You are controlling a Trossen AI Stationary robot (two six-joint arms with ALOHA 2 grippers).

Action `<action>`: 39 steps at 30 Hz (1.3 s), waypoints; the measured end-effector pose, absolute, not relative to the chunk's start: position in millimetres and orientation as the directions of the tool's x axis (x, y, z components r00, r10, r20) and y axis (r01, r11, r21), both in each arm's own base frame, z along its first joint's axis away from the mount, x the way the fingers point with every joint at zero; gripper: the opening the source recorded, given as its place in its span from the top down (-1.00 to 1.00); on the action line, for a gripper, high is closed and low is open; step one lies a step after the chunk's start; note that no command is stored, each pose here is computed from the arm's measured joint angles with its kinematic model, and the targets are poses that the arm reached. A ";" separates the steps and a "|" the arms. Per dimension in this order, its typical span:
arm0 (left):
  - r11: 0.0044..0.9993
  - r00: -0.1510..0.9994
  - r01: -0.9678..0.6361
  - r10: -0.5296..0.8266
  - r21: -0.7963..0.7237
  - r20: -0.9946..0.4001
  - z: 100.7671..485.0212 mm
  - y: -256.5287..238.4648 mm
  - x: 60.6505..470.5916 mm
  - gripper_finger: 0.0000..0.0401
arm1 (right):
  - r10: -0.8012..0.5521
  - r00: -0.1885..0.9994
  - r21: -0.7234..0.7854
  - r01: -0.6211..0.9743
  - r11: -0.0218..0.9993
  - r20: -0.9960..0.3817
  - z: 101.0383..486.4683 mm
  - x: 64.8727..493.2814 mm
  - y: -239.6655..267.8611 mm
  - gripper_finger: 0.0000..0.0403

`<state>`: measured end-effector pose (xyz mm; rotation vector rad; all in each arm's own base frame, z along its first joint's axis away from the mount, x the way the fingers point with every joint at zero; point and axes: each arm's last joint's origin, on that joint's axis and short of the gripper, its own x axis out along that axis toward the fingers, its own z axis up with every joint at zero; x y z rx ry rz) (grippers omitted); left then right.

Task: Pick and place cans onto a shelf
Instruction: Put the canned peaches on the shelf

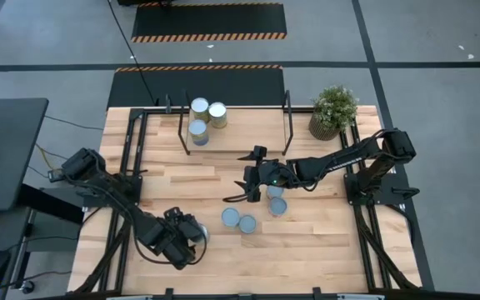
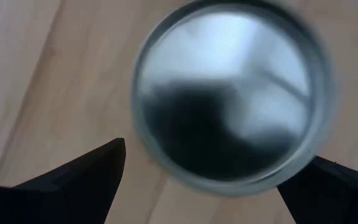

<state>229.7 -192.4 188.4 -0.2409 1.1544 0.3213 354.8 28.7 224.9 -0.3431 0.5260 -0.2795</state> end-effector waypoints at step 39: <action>0.979 0.405 -0.205 0.076 -0.010 -0.911 208.2 -145.0 260.5 -0.57 | -0.286 0.842 -0.316 0.147 0.937 -0.456 224.0 355.2 29.4 -0.86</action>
